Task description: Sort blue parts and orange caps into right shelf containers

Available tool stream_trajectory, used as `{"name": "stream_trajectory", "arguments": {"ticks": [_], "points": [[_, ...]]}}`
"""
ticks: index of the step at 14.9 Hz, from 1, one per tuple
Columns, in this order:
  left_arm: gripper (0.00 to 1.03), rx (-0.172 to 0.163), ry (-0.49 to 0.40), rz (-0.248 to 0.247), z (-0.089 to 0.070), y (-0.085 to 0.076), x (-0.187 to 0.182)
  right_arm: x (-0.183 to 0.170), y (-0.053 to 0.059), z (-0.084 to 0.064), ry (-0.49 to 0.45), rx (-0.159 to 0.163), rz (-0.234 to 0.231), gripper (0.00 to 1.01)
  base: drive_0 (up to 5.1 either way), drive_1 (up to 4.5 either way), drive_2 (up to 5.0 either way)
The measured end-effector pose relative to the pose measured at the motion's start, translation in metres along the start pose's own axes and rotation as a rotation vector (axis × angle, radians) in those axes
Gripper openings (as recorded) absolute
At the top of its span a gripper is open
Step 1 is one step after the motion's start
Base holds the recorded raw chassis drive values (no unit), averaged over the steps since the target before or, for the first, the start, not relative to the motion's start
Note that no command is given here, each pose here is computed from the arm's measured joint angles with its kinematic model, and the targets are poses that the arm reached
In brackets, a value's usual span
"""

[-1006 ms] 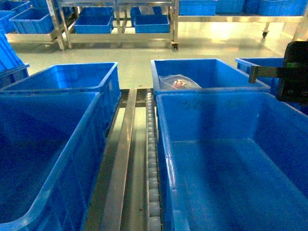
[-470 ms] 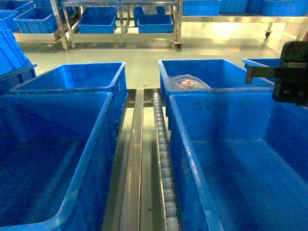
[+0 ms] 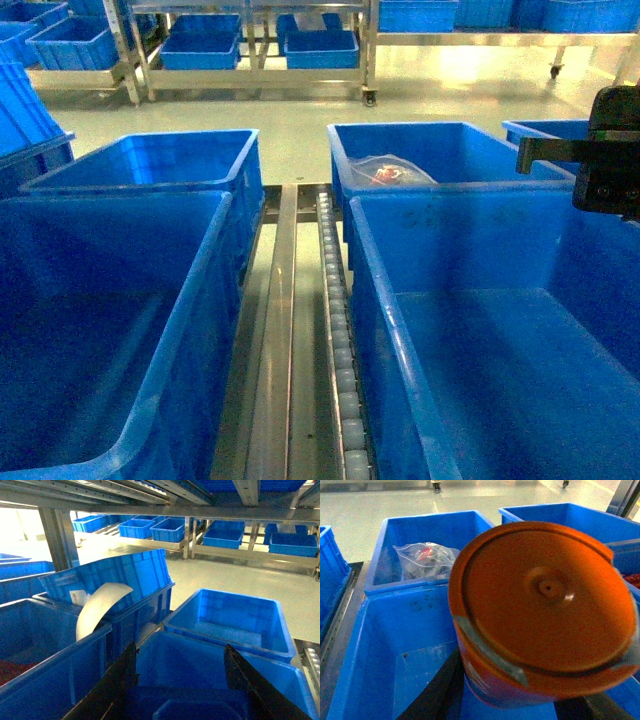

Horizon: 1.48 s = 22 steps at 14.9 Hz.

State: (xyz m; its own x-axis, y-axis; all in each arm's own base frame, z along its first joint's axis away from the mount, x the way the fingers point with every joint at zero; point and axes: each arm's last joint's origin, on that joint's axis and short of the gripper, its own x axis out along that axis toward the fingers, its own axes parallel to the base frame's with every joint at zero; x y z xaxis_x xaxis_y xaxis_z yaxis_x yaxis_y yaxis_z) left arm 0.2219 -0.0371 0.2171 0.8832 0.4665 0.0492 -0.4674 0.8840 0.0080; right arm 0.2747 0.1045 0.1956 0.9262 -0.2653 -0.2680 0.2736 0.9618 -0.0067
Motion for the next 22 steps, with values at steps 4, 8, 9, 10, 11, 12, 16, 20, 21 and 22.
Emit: {"name": "stream_trajectory", "arguments": {"ticks": [4, 8, 9, 10, 11, 12, 16, 20, 21, 22], "points": [[0.41, 0.000, 0.000, 0.000, 0.0000, 0.0000, 0.0000, 0.0000, 0.0000, 0.0000, 0.000, 0.000, 0.000, 0.41, 0.0, 0.00, 0.0], [0.41, 0.000, 0.000, 0.000, 0.0000, 0.0000, 0.0000, 0.0000, 0.0000, 0.0000, 0.000, 0.000, 0.000, 0.41, 0.0, 0.00, 0.0], [0.41, 0.000, 0.000, 0.000, 0.0000, 0.0000, 0.0000, 0.0000, 0.0000, 0.0000, 0.000, 0.000, 0.000, 0.41, 0.0, 0.00, 0.0], [0.41, 0.000, 0.000, 0.000, 0.0000, 0.0000, 0.0000, 0.0000, 0.0000, 0.0000, 0.000, 0.000, 0.000, 0.41, 0.0, 0.00, 0.0], [0.41, 0.000, 0.000, 0.000, 0.0000, 0.0000, 0.0000, 0.0000, 0.0000, 0.0000, 0.000, 0.000, 0.000, 0.41, 0.0, 0.00, 0.0], [0.41, 0.000, 0.000, 0.000, 0.0000, 0.0000, 0.0000, 0.0000, 0.0000, 0.0000, 0.000, 0.000, 0.000, 0.41, 0.0, 0.00, 0.0], [0.99, -0.001, -0.001, 0.000, 0.0001, 0.0000, 0.0000, 0.0000, 0.0000, 0.0000, 0.000, 0.001, 0.000, 0.99, 0.0, 0.00, 0.0], [0.98, -0.001, -0.001, 0.000, 0.0001, 0.0000, 0.0000, 0.0000, 0.0000, 0.0000, 0.000, 0.000, 0.000, 0.98, 0.0, 0.00, 0.0], [0.97, -0.001, -0.001, 0.000, 0.0001, 0.0000, 0.0000, 0.0000, 0.0000, 0.0000, 0.000, 0.001, 0.000, 0.98, 0.0, 0.00, 0.0], [0.97, -0.001, -0.001, 0.000, 0.0001, 0.0000, 0.0000, 0.0000, 0.0000, 0.0000, 0.000, 0.000, 0.000, 0.98, 0.0, 0.00, 0.0]]}}
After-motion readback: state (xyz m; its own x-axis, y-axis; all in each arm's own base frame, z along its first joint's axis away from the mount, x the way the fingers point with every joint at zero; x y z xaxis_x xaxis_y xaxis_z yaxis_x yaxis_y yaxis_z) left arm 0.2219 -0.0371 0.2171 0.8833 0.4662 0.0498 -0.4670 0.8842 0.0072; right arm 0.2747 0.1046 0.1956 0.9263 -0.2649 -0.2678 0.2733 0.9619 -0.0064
